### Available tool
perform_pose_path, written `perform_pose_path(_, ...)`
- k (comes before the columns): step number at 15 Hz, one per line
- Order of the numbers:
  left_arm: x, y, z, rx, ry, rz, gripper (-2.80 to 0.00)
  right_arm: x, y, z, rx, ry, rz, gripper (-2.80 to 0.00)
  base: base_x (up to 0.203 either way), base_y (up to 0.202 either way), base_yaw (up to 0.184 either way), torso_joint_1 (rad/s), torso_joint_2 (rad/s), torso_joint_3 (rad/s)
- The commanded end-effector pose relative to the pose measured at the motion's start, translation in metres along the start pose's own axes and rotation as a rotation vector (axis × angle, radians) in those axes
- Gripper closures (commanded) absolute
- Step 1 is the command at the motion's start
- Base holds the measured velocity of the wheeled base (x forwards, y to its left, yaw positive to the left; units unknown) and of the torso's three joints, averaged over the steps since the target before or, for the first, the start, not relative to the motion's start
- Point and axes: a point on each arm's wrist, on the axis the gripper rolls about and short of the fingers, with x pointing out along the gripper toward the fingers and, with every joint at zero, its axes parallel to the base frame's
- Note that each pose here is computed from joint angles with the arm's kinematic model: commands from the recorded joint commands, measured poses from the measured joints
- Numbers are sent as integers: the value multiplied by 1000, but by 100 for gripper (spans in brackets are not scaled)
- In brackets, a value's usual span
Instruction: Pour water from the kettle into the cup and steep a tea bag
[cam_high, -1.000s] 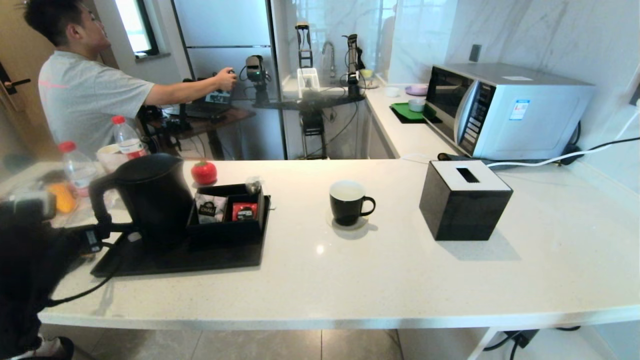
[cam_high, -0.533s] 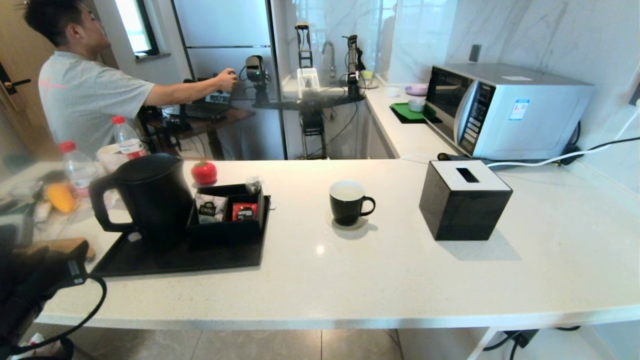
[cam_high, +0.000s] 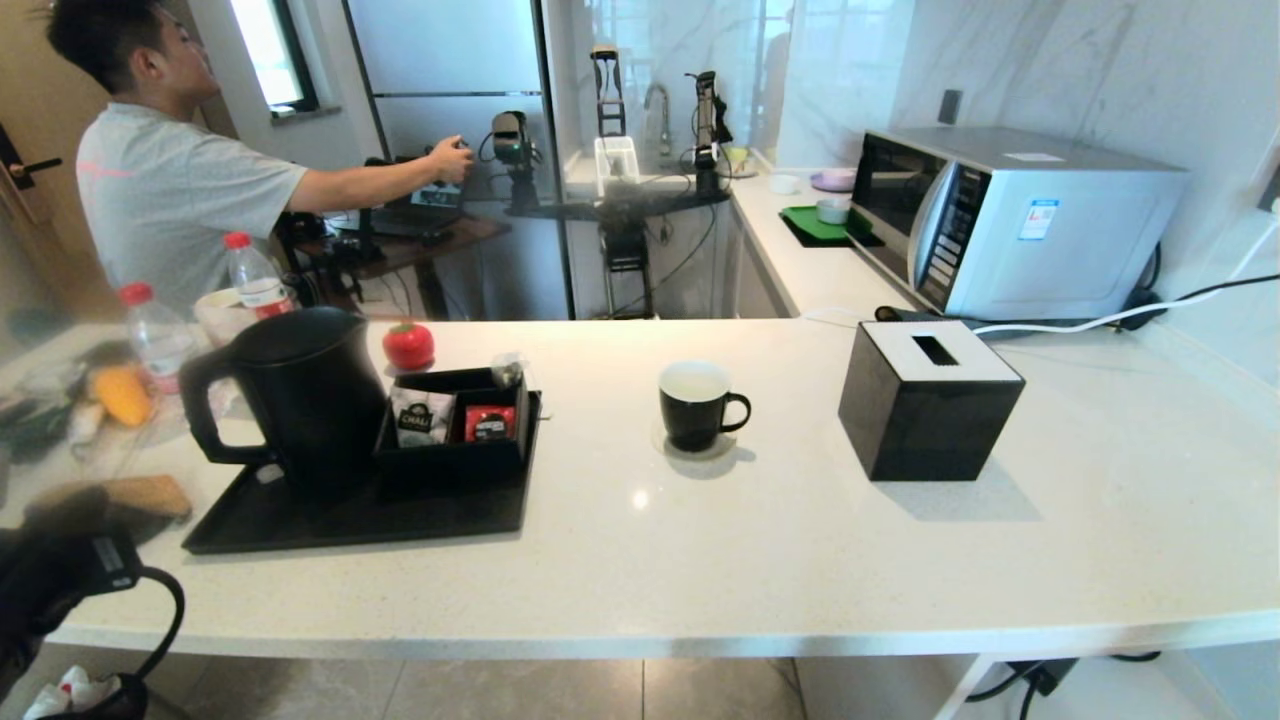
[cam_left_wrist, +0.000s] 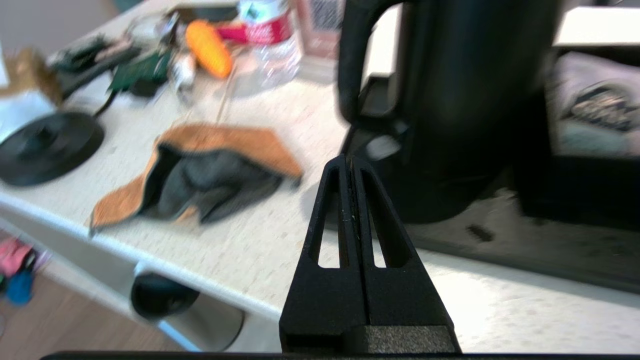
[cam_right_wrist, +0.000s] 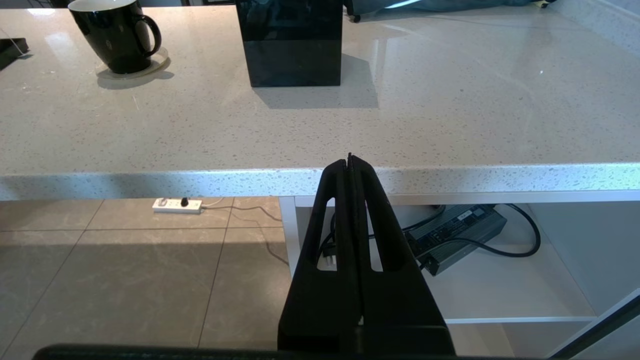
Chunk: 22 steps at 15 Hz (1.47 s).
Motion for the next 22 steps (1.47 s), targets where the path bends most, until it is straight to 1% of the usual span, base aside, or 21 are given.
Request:
perform_pose_path(1, -6, -9, 8, 1, -51, -52, 0, 0, 0, 0, 0, 1, 0, 0, 0, 0, 0, 0, 0, 0)
perform_pose_path(4, -8, -30, 16, 6, -93, -177, 0, 0, 0, 0, 0, 1, 0, 0, 0, 0, 0, 0, 0, 0)
perform_pose_path(6, -14, -44, 26, 10, -99, -268, 0, 0, 0, 0, 0, 1, 0, 0, 0, 0, 0, 0, 0, 0)
perform_pose_path(8, -21, -52, 41, 23, -48, -334, 0, 0, 0, 0, 0, 2, 0, 0, 0, 0, 0, 0, 0, 0)
perform_pose_path(9, -24, -57, 53, 32, -16, -369, 0, 0, 0, 0, 0, 2, 0, 0, 0, 0, 0, 0, 0, 0)
perform_pose_path(10, -24, -62, 67, 33, -25, -397, 0, 0, 0, 0, 0, 1, 0, 0, 0, 0, 0, 0, 0, 0)
perform_pose_path(11, -24, -68, 78, 39, -15, -432, 0, 0, 0, 0, 0, 1, 0, 0, 0, 0, 0, 0, 0, 0)
perform_pose_path(13, -25, -76, 96, 64, 61, -482, 0, 0, 0, 0, 0, 1, 0, 0, 0, 0, 0, 0, 0, 0)
perform_pose_path(15, -29, -81, 115, 95, 161, -521, 0, 0, 0, 0, 0, 2, 0, 0, 0, 0, 0, 0, 0, 0)
perform_pose_path(16, -32, -83, 123, 117, 223, -544, 0, 0, 0, 0, 0, 1, 0, 0, 0, 0, 0, 0, 0, 0)
perform_pose_path(17, -34, -86, 131, 132, 260, -564, 0, 0, 0, 0, 0, 2, 0, 0, 0, 0, 0, 0, 0, 0)
perform_pose_path(19, -26, -99, 142, 164, 339, -596, 0, 0, 0, 0, 0, 1, 0, 0, 0, 0, 0, 0, 0, 0)
perform_pose_path(22, -3, -117, 161, 185, 390, -607, 0, 0, 0, 0, 0, 1, 0, 0, 0, 0, 0, 0, 0, 0)
